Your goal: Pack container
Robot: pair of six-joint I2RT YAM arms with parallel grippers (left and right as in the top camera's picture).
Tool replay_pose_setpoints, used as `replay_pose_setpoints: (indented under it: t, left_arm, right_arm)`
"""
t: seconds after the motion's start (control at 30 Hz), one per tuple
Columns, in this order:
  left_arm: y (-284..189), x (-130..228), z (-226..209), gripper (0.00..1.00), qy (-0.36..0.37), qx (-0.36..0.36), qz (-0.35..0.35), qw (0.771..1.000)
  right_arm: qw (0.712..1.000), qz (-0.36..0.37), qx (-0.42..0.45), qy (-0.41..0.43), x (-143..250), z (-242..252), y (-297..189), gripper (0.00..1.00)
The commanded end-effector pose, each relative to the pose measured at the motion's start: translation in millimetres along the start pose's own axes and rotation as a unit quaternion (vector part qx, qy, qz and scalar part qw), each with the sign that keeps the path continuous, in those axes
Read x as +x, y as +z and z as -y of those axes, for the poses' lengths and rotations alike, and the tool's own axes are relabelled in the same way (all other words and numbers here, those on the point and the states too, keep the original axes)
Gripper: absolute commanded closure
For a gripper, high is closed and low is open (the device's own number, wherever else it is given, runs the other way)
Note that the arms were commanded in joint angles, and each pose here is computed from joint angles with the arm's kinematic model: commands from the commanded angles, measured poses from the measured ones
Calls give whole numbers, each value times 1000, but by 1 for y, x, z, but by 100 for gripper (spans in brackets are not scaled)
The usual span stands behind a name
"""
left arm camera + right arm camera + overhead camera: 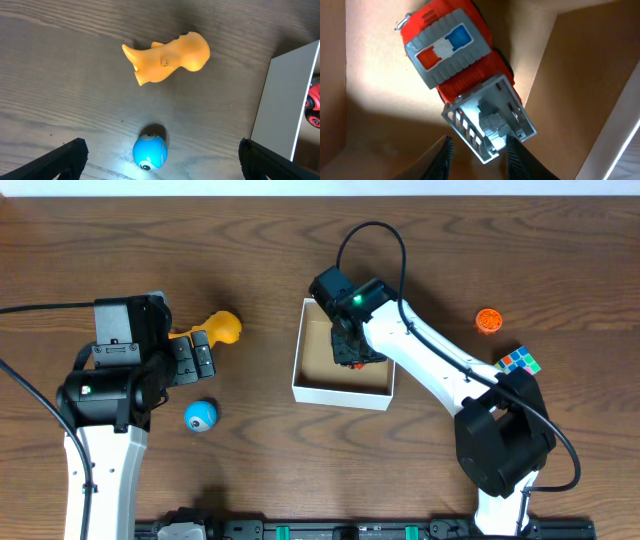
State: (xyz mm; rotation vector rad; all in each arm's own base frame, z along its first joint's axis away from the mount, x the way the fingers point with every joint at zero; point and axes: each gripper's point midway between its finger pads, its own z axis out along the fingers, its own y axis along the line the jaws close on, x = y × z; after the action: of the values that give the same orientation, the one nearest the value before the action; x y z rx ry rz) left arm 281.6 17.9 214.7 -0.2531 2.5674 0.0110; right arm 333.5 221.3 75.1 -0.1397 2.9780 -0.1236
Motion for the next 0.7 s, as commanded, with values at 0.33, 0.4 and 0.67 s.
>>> replay_pose_setpoints:
  t: [0.33, 0.4, 0.67]
  left_arm:
    - [-5, -6, -2, 2, -8, -1, 9, 1000]
    - [-5, -6, -2, 2, -8, -1, 9, 1000]
    - [-5, -5, -2, 2, -8, -1, 7, 1000]
  right_arm:
    - [975, 77, -39, -205, -18, -49, -48, 62]
    - [972, 86, -43, -213, -19, -56, -51, 62]
    - [965, 77, -68, -241, -16, -67, -38, 65]
